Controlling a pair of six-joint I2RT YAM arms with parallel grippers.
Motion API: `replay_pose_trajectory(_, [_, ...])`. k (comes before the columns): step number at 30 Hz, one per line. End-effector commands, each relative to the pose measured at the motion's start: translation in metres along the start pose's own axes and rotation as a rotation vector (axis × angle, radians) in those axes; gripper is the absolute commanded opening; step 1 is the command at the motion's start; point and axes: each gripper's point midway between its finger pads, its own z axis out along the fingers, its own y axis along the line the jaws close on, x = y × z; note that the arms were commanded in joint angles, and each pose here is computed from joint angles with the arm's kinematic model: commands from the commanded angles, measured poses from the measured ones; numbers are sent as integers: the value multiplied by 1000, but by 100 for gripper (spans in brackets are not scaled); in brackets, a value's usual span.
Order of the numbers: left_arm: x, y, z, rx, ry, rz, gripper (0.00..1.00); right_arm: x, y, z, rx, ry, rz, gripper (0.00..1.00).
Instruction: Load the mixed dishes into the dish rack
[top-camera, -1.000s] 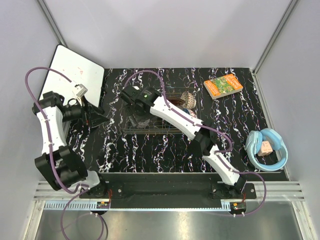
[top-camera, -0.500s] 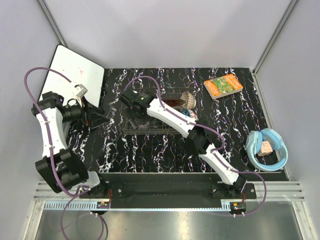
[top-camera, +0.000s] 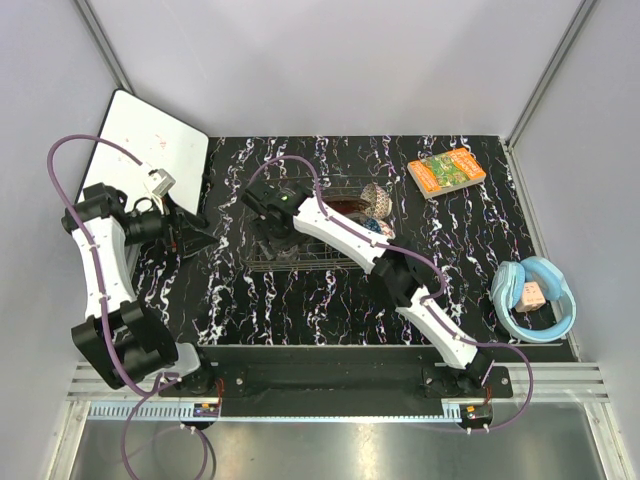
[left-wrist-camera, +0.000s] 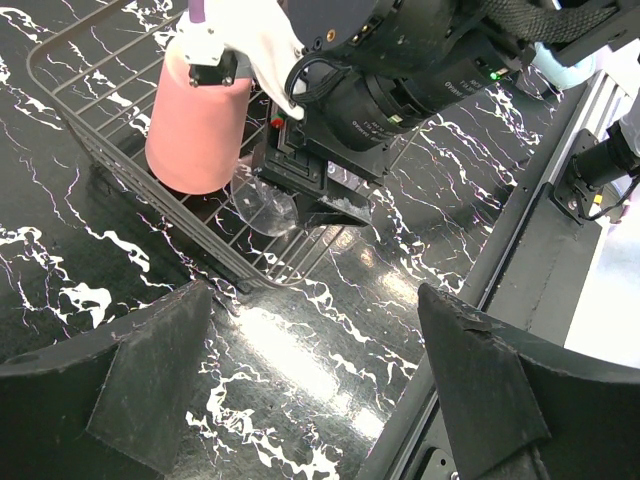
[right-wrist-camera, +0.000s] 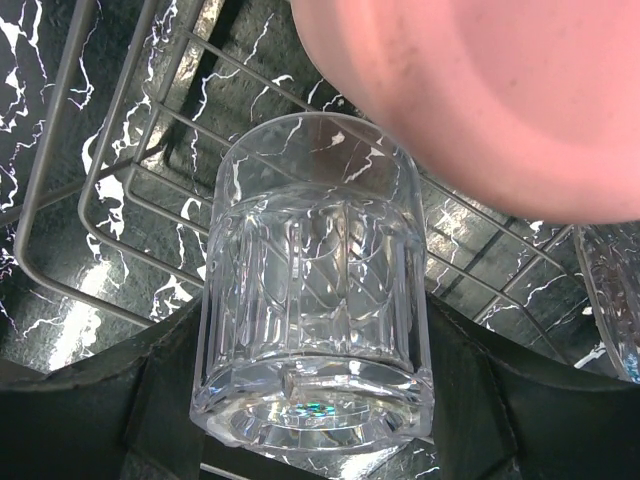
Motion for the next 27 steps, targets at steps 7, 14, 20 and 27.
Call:
replay_pose_trajectory(7, [1, -32, -5, 40, 5, -120, 87, 3, 4, -9, -17, -7, -40, 100])
replay_pose_trajectory(14, [5, -33, -5, 40, 10, -124, 87, -8, 2, -31, 0, -68, -49, 100])
replay_pose_trajectory(20, [6, -33, -5, 36, 17, -119, 87, -16, -1, -67, 2, -128, -38, 100])
replay_pose_trajectory(27, [4, -32, -6, 34, 16, -118, 87, -6, -8, -112, 10, -159, -55, 100])
